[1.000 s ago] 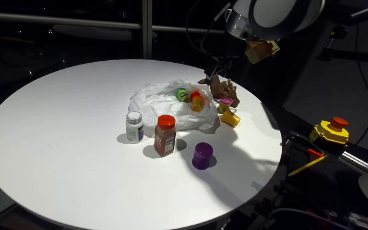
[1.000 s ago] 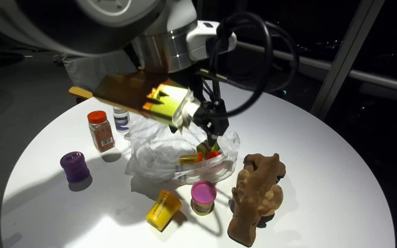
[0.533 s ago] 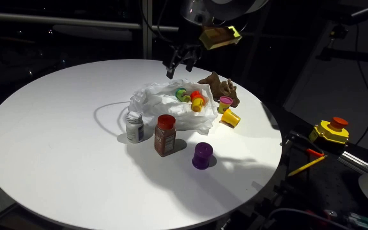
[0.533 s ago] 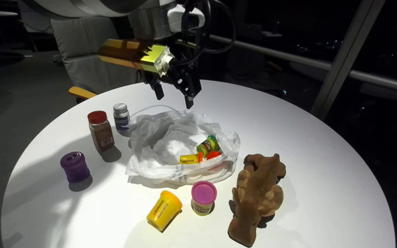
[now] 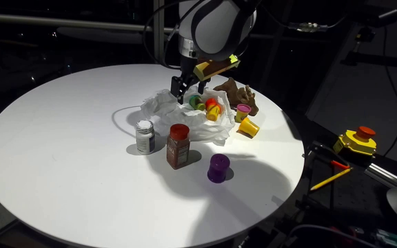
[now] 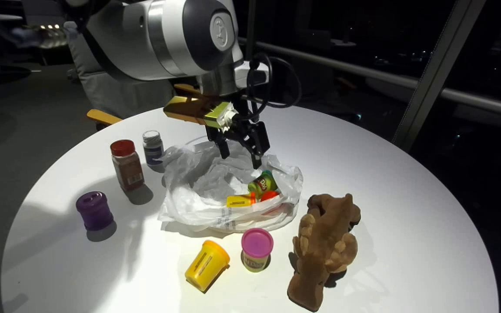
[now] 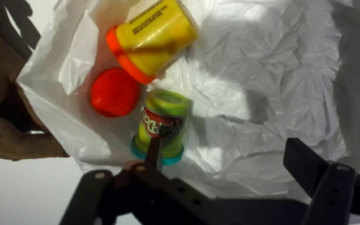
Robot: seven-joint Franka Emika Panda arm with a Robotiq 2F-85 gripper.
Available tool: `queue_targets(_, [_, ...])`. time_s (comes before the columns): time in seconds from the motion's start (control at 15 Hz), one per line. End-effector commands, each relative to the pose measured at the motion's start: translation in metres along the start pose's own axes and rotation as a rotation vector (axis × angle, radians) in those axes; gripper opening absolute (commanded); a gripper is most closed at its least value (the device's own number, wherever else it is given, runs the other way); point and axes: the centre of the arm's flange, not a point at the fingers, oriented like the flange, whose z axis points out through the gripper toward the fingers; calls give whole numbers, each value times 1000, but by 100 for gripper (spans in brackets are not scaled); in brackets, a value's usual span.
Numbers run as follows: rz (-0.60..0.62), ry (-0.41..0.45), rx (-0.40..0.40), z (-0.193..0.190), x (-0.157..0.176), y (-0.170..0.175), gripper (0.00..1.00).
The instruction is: Remove the contents in the plastic bag and put them on the table.
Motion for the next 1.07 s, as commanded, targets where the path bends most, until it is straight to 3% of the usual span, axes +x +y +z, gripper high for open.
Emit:
queue_targets(0.0, [48, -43, -47, 7, 16, 1, 100])
queue_targets(0.87, [162, -147, -40, 47, 44, 39, 100])
queue_targets(0.93, [167, -149, -38, 50, 47, 39, 94])
queue_targets(1.0, [169, -153, -35, 51, 48, 40, 74])
